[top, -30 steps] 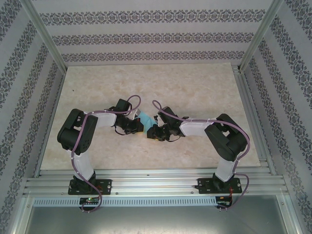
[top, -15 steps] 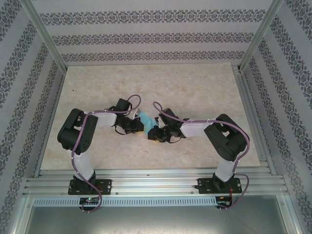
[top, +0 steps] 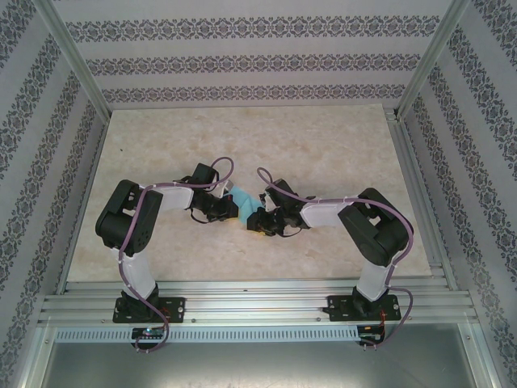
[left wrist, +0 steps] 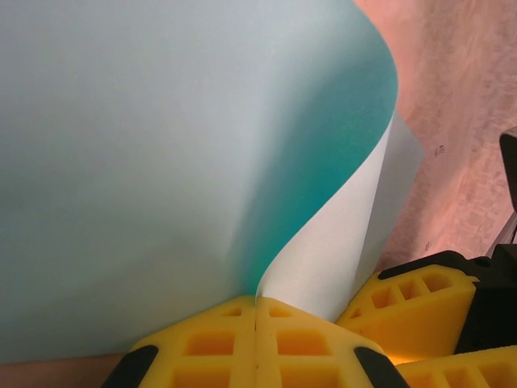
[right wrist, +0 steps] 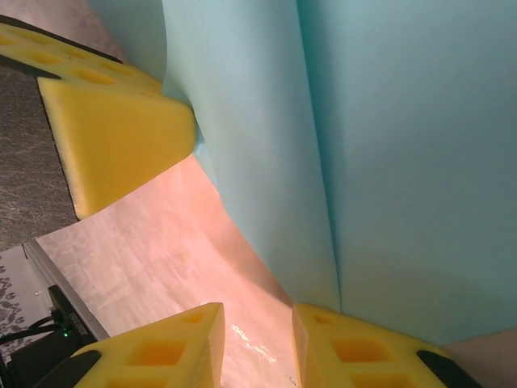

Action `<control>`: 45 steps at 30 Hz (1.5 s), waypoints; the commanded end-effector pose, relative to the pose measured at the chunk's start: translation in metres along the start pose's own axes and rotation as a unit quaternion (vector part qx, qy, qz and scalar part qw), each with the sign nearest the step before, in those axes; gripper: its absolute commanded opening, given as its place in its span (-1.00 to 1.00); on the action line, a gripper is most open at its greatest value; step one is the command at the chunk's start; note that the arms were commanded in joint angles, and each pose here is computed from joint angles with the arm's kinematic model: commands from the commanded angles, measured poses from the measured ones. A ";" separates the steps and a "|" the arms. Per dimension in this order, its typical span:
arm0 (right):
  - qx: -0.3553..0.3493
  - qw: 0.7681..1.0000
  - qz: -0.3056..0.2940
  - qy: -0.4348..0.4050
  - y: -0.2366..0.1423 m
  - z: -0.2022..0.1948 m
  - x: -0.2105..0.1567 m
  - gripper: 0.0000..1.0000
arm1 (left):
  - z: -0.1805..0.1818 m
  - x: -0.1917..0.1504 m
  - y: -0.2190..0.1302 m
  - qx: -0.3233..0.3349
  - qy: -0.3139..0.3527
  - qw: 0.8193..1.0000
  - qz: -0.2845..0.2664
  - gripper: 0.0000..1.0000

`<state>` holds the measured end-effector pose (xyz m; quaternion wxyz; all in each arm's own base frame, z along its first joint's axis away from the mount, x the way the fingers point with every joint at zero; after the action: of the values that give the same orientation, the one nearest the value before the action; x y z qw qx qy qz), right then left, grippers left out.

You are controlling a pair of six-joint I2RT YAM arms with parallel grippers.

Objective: Fold a paper plane with a square sheet of paper (fold left side to right side)

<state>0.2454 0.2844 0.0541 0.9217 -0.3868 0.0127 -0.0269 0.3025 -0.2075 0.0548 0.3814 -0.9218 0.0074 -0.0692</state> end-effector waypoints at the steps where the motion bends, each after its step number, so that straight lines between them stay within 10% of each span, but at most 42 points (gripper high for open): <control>1: -0.053 0.998 0.016 0.044 0.011 -0.035 -0.010 -0.42 | 0.003 0.014 -0.002 0.009 0.002 1.000 -0.019 -0.98; 11: -0.099 0.992 0.036 0.065 0.015 -0.050 -0.017 -0.42 | 0.008 0.016 -0.017 0.024 0.002 0.999 -0.026 -0.86; 19: -0.117 0.989 0.040 0.086 0.018 -0.060 -0.020 -0.43 | 0.009 0.024 -0.046 0.031 0.003 0.998 -0.052 -0.34; 32: -0.118 0.989 0.037 0.085 0.018 -0.060 -0.018 -0.43 | -0.052 0.022 -0.067 -0.056 0.054 0.995 -0.067 -0.33; 45: -0.120 0.988 0.038 0.085 0.018 -0.061 -0.018 -0.43 | -0.067 0.020 -0.008 -0.082 0.063 0.995 0.000 -0.44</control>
<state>0.2470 0.2876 0.0521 0.9195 -0.3904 0.0396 -0.0234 0.3046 -0.2392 0.1055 0.3150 -0.9419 0.0379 -0.1104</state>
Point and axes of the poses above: each hand's point on the last joint's axis, 136 mm out from that joint toward the fingers, its own y axis out along the fingers, its own z axis along the line the jaws close on, x = y × z, the point moved 5 cm from there along -y, back along the fingers, and after that the axes turned 5 degrees about y, right-handed, at the moved point
